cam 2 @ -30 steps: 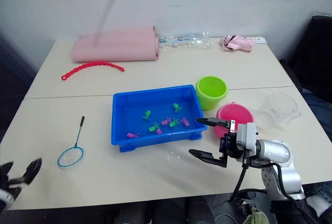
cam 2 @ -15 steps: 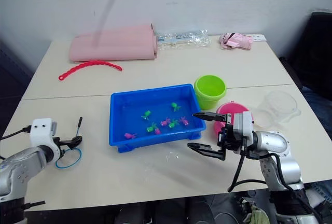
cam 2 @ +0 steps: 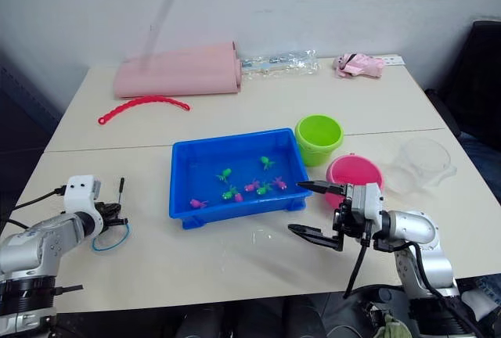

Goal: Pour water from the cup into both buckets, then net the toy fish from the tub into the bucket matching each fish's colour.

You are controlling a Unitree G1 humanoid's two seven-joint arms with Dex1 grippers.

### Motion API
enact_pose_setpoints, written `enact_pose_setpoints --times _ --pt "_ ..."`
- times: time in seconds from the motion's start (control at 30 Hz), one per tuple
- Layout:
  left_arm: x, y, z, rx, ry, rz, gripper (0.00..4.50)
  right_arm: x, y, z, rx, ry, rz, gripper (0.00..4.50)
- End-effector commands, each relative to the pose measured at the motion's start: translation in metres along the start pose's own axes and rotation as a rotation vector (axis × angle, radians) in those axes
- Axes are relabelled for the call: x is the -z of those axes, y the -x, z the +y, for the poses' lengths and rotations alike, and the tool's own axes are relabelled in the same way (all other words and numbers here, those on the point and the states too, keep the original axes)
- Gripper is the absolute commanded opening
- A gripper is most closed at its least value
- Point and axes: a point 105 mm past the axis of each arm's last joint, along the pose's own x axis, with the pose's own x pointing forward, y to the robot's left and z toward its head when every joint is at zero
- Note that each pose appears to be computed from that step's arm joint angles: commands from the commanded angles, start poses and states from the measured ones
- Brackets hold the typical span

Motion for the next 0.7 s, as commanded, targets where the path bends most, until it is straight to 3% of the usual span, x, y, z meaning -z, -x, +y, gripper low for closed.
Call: enact_pose_setpoints --times 0.03,0.1,0.2,0.27,0.3,0.4,0.5,0.6,0.7 --pt "-0.007 0.011 0.010 0.050 -0.036 -0.066 0.04 -0.008 0.007 -0.003 0.040 0.050 -0.012 4.50" --pt "-0.043 0.034 0.009 0.160 -0.120 -0.245 0.04 -0.015 0.007 -0.001 0.037 0.026 -0.014 4.50" --pt "-0.092 0.082 -0.014 0.400 -0.418 -0.426 0.04 -0.025 -0.004 0.005 -0.023 -0.038 0.085 4.50" --pt "-0.102 0.096 -0.026 0.495 -0.533 -0.484 0.04 -0.032 -0.010 0.009 -0.064 -0.058 0.095 4.50" --pt "-0.110 0.107 -0.044 0.588 -0.655 -0.513 0.04 -0.038 -0.019 0.003 -0.064 -0.081 0.111 4.50" --pt "-0.111 0.127 -0.091 0.825 -0.956 -0.510 0.04 -0.052 -0.041 -0.009 -0.084 -0.136 0.166 4.50" --pt "-0.102 0.134 -0.128 1.000 -1.095 -0.462 0.04 -0.056 -0.059 -0.015 -0.117 -0.158 0.224 4.50" --pt "-0.089 0.124 -0.162 1.049 -1.288 -0.381 0.04 -0.059 -0.081 -0.025 -0.117 -0.131 0.264 4.50" --pt "-0.086 0.117 -0.190 1.096 -1.307 -0.393 0.04 -0.059 -0.086 -0.026 -0.114 -0.142 0.281 4.50"
